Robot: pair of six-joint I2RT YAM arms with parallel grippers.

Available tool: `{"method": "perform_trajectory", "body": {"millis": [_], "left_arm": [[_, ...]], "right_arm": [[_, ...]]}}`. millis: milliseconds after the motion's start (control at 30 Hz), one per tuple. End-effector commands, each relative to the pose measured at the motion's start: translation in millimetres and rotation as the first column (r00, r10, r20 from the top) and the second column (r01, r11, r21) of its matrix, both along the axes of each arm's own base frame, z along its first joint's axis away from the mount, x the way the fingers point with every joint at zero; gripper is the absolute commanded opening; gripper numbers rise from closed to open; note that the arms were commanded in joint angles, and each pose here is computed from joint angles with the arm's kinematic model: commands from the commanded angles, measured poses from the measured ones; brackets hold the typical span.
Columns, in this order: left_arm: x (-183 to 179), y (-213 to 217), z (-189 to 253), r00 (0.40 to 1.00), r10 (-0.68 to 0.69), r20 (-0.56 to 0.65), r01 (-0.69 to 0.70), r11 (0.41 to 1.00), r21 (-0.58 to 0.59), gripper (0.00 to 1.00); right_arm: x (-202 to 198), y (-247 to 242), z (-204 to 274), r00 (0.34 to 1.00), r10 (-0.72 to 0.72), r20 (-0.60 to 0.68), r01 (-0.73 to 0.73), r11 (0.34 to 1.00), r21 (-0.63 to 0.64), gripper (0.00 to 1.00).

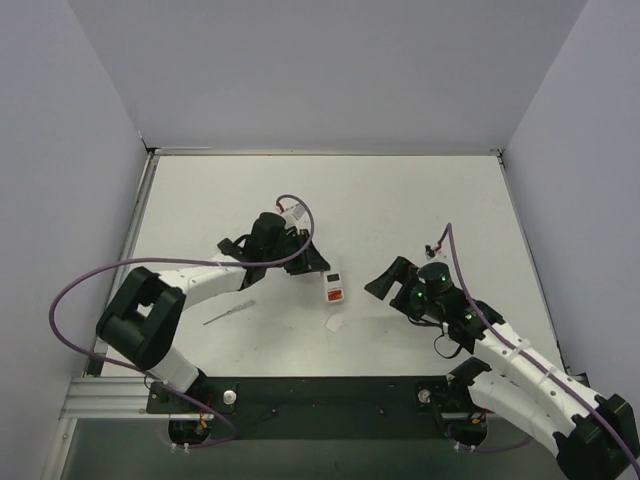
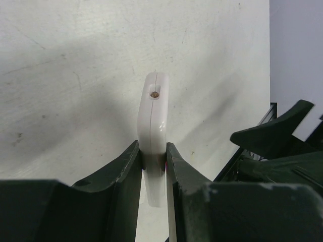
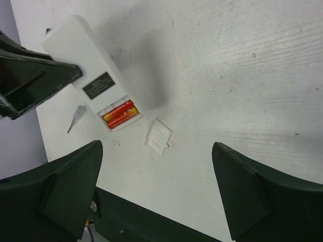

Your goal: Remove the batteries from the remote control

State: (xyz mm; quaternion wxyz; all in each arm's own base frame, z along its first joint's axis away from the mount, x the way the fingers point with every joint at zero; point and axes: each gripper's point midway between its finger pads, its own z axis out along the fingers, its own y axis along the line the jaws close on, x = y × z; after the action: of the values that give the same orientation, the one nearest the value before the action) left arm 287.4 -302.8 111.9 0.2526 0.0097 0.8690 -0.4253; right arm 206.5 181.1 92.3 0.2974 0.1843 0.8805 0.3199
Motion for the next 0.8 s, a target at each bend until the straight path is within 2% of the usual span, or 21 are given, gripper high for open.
{"method": "perform_trajectory", "body": {"millis": [0,200,467,600,767], "left_arm": [[6.1,-46.1,18.2,0.996,-0.075,0.047,0.079,0.994,-0.078,0.00],[9.0,-85.0,11.1,0.994,-0.100,-0.030,0.093,0.978,-0.187,0.00],[13.8,-106.9,-21.1,0.988,-0.127,-0.081,0.115,0.983,-0.142,0.01],[15.2,-105.6,-33.1,0.988,-0.116,-0.106,0.104,0.988,-0.114,0.10],[16.3,-101.3,-40.9,0.989,-0.096,-0.111,0.088,0.993,-0.074,0.31]], "right_arm": [[-3.3,-31.2,12.1,0.997,-0.054,0.047,0.059,0.989,-0.134,0.84],[-14.6,-41.5,10.6,0.996,-0.075,0.046,0.081,0.987,-0.136,0.84],[-18.5,-49.3,7.6,0.993,-0.105,0.050,0.111,0.983,-0.143,0.83],[-17.0,-47.5,12.2,0.995,-0.086,0.058,0.094,0.984,-0.153,0.82],[-16.5,-46.6,15.5,0.995,-0.080,0.062,0.089,0.984,-0.153,0.82]]}}
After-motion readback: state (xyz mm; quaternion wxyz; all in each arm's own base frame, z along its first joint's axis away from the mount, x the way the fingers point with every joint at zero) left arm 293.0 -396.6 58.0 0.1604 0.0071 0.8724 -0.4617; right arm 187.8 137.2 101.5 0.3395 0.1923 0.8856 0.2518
